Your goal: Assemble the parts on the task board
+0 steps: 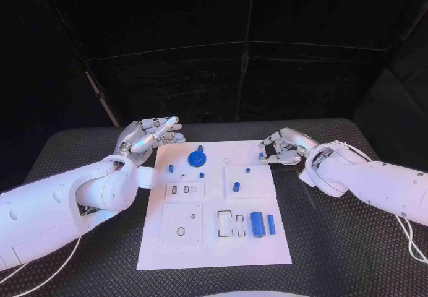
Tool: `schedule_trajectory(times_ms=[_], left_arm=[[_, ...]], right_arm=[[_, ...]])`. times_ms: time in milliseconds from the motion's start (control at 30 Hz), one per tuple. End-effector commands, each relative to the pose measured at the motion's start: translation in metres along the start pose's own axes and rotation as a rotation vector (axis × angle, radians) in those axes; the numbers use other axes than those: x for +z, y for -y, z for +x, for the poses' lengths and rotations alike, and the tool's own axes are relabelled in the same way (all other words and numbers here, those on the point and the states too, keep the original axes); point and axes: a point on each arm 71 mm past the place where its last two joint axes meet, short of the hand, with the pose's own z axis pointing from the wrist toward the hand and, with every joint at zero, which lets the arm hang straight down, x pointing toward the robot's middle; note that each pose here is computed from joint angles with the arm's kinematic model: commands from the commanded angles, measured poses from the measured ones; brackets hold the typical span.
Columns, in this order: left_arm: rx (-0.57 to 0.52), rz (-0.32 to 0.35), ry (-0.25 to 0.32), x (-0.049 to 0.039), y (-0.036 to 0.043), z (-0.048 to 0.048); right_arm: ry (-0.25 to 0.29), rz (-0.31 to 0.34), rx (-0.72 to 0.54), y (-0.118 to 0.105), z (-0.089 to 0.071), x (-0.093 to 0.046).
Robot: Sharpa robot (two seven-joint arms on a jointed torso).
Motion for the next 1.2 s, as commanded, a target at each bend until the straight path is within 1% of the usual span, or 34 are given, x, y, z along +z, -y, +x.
schedule_trajectory(times_ms=[33, 233, 500, 1200], left_arm=[[-0.007, 0.007, -0.014, 0.0007, 0.001, 0.0018], [-0.007, 0.007, -0.014, 0.0009, 0.0007, 0.002], [-0.008, 0.006, -0.015, 0.0011, 0.0005, 0.0023], [-0.007, 0.005, -0.014, 0.0015, 0.0001, 0.0023]], right_arm=[[-0.001, -0.004, 0.015, 0.002, 0.0, 0.002], [0.0, 0.016, 0.011, 0.007, 0.002, 0.006], [-0.025, 0.035, -0.001, 0.01, 0.005, 0.011], [-0.047, 0.044, -0.017, 0.012, 0.009, 0.013]])
